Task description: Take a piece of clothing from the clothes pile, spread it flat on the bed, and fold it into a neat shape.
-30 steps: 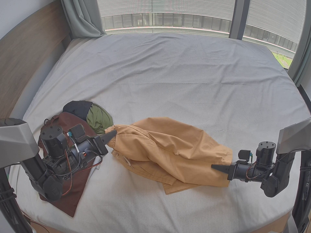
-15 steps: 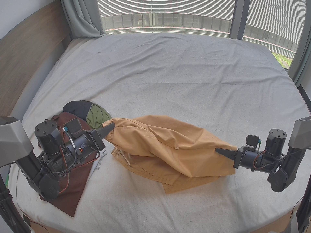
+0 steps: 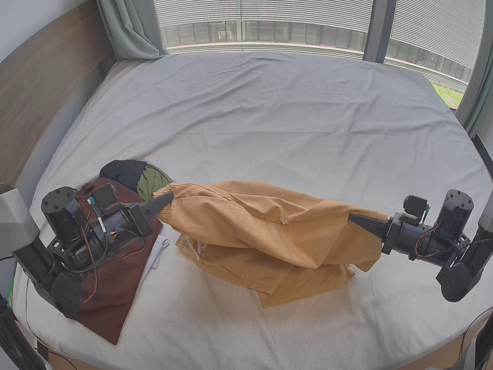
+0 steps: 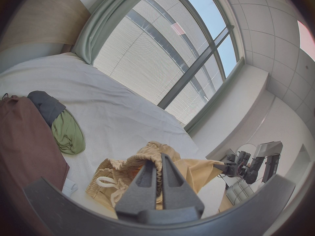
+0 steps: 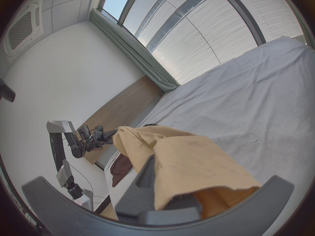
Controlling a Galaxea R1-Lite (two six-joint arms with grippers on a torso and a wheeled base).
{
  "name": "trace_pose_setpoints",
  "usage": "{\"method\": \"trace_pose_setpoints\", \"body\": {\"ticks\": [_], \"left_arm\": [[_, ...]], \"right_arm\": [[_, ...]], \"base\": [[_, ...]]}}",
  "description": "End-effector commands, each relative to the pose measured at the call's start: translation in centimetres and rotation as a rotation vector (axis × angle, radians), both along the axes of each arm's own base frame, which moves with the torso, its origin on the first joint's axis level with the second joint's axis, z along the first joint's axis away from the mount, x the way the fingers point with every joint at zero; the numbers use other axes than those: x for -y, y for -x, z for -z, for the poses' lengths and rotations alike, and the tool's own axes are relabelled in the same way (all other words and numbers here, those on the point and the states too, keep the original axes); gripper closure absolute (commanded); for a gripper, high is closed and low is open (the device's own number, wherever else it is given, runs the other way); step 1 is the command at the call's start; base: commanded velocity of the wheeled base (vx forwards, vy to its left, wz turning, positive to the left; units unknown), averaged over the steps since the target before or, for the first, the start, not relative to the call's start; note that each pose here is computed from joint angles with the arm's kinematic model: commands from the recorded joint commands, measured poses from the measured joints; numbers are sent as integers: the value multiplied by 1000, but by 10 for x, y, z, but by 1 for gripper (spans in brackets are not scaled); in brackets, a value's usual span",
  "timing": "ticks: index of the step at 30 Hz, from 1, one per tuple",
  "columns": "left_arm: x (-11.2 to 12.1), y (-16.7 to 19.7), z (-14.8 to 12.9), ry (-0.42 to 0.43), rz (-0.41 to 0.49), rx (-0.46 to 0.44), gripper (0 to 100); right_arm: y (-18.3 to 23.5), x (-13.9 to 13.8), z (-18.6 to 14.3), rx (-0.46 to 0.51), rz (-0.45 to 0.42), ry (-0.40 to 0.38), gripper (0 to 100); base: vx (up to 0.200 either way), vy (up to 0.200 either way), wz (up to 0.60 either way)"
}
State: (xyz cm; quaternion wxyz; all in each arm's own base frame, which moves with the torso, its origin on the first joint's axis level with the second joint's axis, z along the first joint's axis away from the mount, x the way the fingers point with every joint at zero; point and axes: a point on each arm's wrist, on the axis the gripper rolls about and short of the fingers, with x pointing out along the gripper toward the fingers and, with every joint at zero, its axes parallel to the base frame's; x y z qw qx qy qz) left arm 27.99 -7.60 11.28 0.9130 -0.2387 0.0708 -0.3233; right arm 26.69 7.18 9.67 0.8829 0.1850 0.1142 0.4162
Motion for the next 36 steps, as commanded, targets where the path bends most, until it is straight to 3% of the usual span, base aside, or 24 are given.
{"method": "trace_pose_setpoints", "body": {"ticks": [1, 19, 36], "left_arm": [[-11, 8, -15, 8, 4, 43, 100], [-22, 25, -38, 21, 15, 117, 100], [-40, 24, -39, 11, 9, 124, 100]], "right_arm": [[6, 1, -18, 65, -1, -15, 100], [10, 3, -34, 128, -1, -30, 100], [10, 4, -43, 164, 5, -37, 100]], "base": [[0, 0, 0], [0, 0, 0], [0, 0, 0]]}}
